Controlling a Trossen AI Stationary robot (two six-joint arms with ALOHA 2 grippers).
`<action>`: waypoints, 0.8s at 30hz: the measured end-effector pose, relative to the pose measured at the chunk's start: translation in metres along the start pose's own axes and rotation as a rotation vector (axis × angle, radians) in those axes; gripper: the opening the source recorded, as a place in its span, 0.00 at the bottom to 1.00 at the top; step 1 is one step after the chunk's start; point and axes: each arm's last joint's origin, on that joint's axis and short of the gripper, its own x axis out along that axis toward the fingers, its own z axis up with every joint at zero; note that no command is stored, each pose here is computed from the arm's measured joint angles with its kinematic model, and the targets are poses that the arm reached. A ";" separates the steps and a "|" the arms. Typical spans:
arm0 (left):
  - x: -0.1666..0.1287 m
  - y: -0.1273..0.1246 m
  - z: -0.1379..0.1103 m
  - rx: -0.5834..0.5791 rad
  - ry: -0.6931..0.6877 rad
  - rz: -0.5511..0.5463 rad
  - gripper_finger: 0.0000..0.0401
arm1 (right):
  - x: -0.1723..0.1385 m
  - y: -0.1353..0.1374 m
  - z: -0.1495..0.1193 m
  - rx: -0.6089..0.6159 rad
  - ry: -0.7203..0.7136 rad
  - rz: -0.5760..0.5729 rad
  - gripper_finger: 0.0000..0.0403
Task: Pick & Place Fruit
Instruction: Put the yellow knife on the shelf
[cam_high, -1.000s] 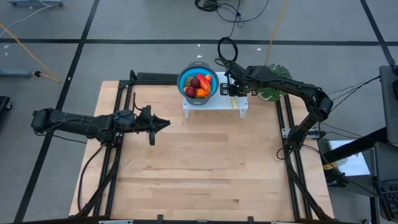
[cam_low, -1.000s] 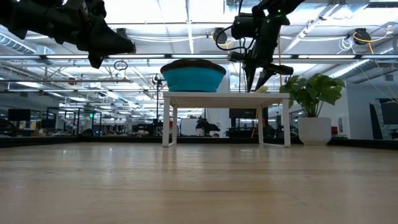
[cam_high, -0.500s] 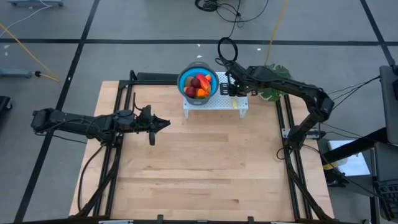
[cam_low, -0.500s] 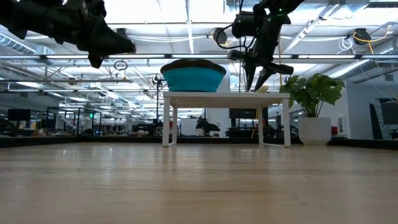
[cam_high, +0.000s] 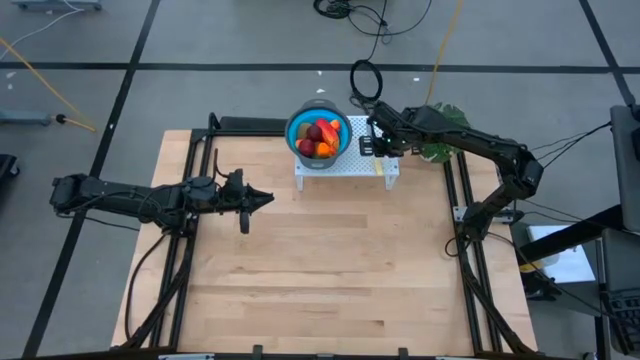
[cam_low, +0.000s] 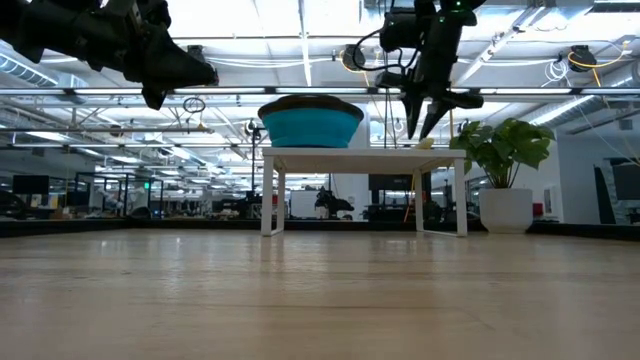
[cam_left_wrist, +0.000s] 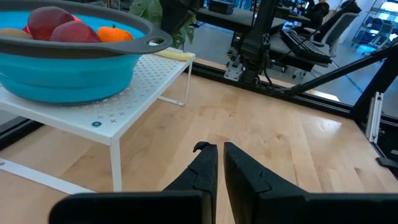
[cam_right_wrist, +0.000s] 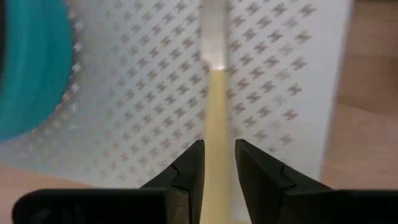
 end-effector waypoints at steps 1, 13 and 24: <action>0.000 0.000 0.000 0.000 0.000 0.000 0.06 | 0.001 0.002 -0.002 -0.008 0.003 0.002 0.21; 0.000 0.000 0.000 -0.001 0.000 0.000 0.06 | 0.000 0.011 -0.017 -0.045 0.023 0.002 0.21; 0.000 0.000 0.000 -0.001 0.000 0.000 0.06 | 0.008 0.011 -0.034 -0.046 0.060 -0.027 0.21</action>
